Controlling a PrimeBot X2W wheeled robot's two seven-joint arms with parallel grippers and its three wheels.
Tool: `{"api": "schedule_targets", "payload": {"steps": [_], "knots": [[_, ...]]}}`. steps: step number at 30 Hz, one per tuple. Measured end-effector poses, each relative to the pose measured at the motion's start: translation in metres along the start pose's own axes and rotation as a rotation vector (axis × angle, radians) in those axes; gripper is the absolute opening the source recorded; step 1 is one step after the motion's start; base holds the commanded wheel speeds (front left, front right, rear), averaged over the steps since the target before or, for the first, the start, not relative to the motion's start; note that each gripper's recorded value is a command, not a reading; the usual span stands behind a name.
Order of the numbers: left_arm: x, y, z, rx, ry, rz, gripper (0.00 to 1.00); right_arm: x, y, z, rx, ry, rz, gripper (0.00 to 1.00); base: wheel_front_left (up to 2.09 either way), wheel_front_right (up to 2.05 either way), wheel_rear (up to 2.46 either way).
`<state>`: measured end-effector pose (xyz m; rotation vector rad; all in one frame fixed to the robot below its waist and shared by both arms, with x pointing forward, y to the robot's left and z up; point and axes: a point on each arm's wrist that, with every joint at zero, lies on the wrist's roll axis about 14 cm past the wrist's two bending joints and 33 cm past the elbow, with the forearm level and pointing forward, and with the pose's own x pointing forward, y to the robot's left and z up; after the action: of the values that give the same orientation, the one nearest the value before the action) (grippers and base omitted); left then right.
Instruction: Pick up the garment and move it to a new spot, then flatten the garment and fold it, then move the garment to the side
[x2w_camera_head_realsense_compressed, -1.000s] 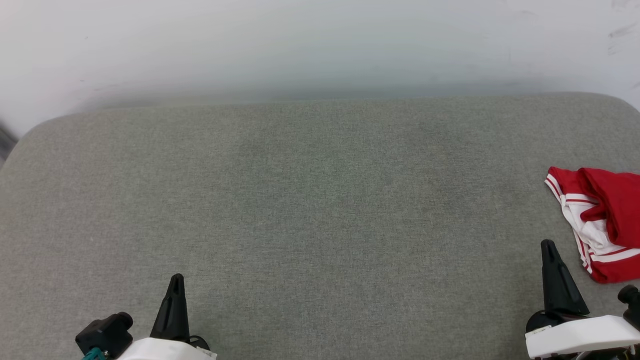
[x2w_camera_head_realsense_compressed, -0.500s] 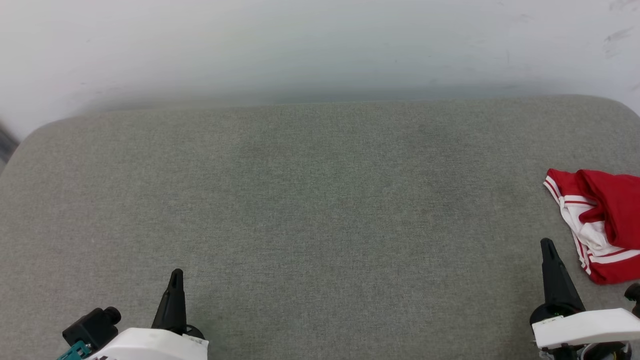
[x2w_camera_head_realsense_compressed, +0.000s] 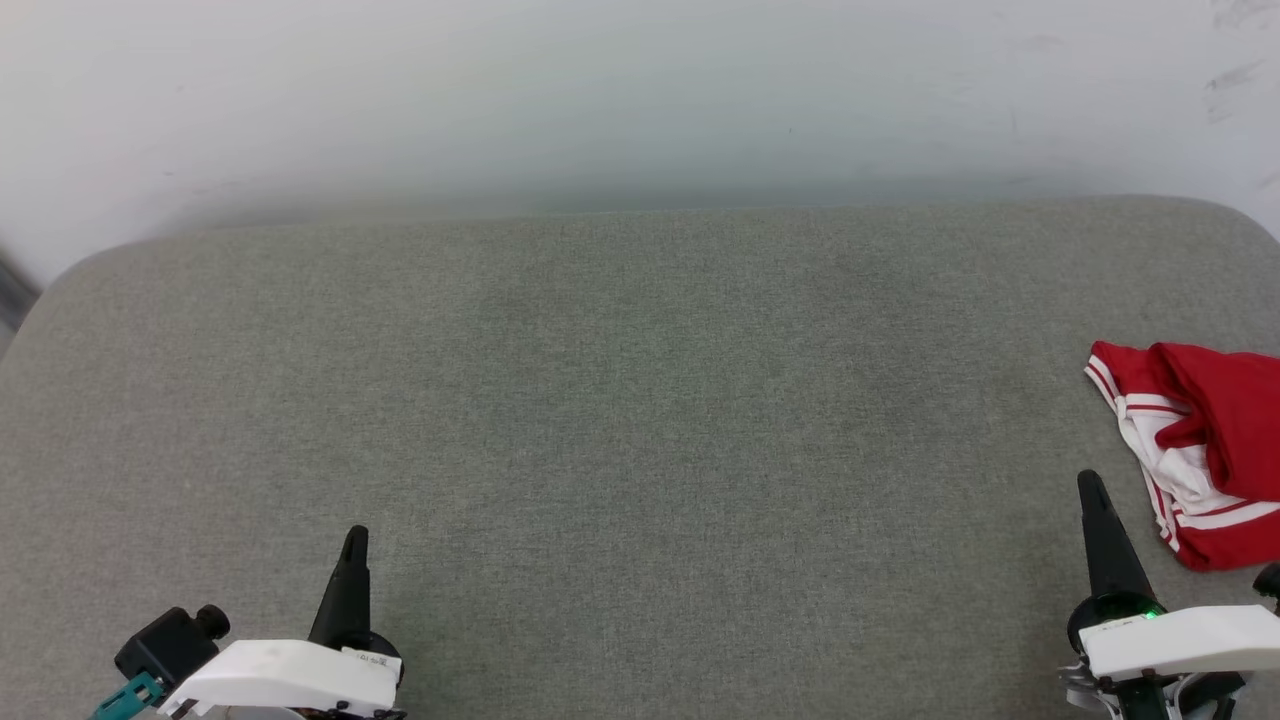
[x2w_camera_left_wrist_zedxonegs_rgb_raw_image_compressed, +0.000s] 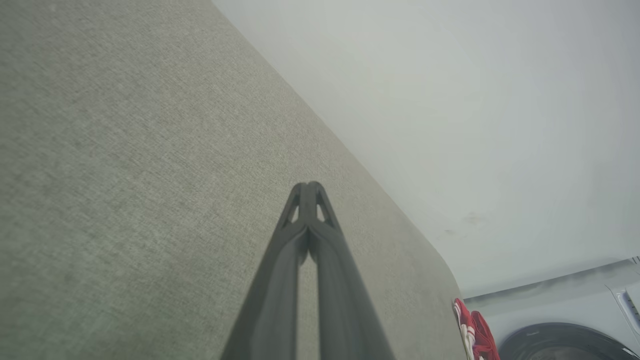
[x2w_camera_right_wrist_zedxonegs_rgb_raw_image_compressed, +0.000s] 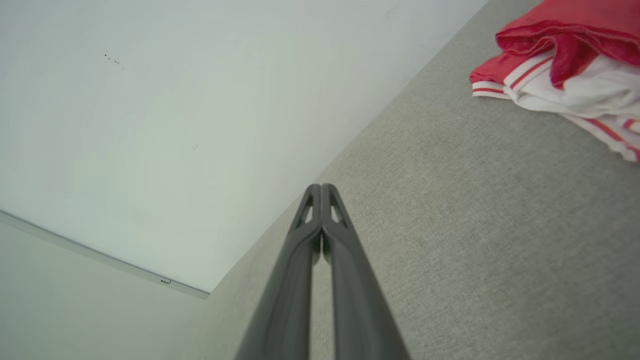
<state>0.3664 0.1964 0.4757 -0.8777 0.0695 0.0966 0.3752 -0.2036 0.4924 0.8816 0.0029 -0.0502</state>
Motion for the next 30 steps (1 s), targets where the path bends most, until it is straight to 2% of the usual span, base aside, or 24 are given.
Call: {"api": "schedule_targets", "payload": {"steps": [30], "knots": [[0.0090, -0.0061, 0.0061, -0.328, 0.018, -0.026, 0.00, 0.0058, 0.0013, 0.0004, 0.322, 0.022, -0.009, 0.00, 0.00, 0.00, 0.00]]}}
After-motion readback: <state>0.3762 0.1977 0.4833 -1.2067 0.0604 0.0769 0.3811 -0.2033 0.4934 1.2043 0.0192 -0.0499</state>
